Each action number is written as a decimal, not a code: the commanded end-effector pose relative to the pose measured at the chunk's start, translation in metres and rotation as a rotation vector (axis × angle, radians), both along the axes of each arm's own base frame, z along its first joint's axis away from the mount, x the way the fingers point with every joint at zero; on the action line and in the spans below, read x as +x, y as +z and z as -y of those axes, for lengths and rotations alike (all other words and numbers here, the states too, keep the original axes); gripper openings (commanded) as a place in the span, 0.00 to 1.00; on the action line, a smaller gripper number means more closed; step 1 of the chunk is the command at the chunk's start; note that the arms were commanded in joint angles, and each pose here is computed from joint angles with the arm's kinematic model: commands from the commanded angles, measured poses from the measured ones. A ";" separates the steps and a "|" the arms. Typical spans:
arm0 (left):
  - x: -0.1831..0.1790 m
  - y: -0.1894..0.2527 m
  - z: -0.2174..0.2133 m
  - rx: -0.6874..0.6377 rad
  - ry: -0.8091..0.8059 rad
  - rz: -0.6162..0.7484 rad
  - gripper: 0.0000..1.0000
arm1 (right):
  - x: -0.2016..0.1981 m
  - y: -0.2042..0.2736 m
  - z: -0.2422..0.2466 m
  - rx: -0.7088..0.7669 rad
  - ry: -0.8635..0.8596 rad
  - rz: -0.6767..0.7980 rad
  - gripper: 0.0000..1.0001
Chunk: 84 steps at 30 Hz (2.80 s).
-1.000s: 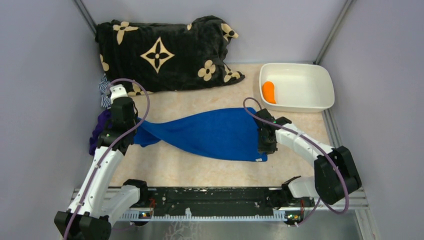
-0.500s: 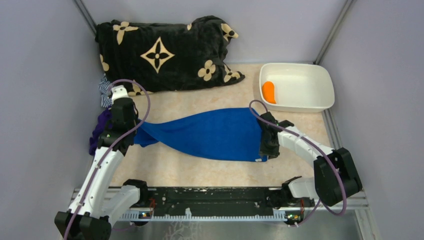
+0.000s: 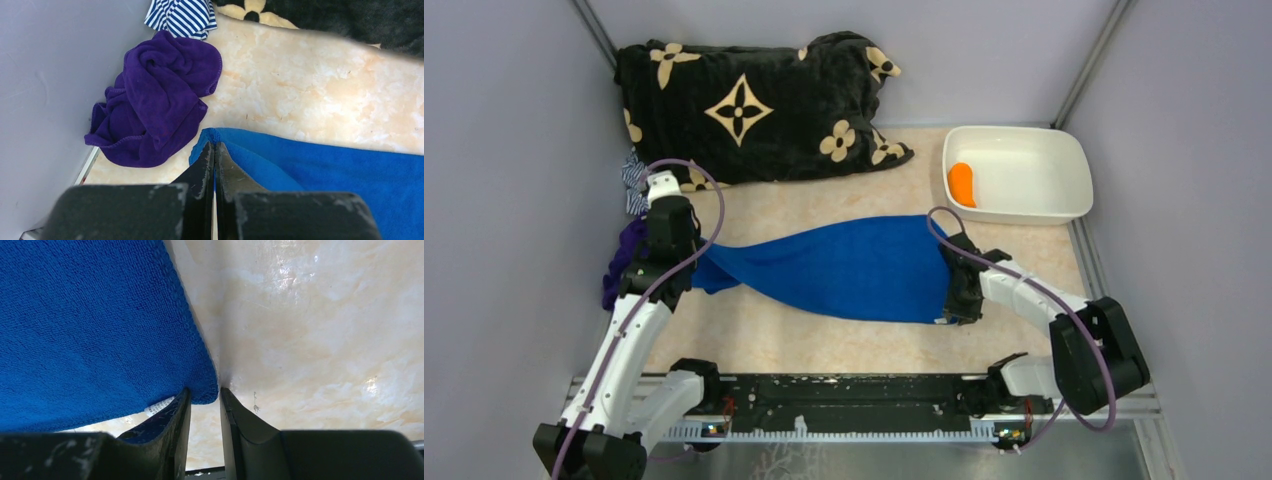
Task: Roll the towels
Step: Flatten out the towel at the center of the board.
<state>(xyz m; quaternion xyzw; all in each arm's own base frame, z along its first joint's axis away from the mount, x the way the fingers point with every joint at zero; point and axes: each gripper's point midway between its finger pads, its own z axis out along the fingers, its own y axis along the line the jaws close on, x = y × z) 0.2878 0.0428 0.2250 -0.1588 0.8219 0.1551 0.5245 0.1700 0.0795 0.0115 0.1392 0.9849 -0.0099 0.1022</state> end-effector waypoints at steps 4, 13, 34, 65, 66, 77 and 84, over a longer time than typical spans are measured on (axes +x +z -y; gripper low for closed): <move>0.003 0.005 0.000 -0.006 -0.004 0.034 0.00 | -0.006 -0.022 0.006 -0.002 -0.066 0.015 0.21; 0.007 0.009 0.002 -0.018 -0.008 0.040 0.00 | 0.042 0.035 0.030 -0.070 -0.131 0.259 0.00; -0.024 0.180 0.004 -0.145 -0.025 0.441 0.00 | 0.103 0.356 0.068 -0.084 -0.080 1.072 0.00; 0.048 -0.066 0.041 -0.353 -0.081 -0.149 0.00 | 0.179 0.133 0.084 -0.056 -0.240 0.655 0.00; 0.056 -0.070 0.039 -0.394 -0.080 -0.154 0.00 | 0.185 0.125 0.087 -0.035 -0.247 0.643 0.00; 0.118 -0.103 0.026 -0.653 -0.110 -0.228 0.00 | 0.239 0.097 0.085 0.108 -0.196 0.611 0.00; 0.132 -0.103 0.022 -0.670 -0.143 -0.225 0.00 | 0.249 0.105 0.090 0.111 -0.187 0.631 0.00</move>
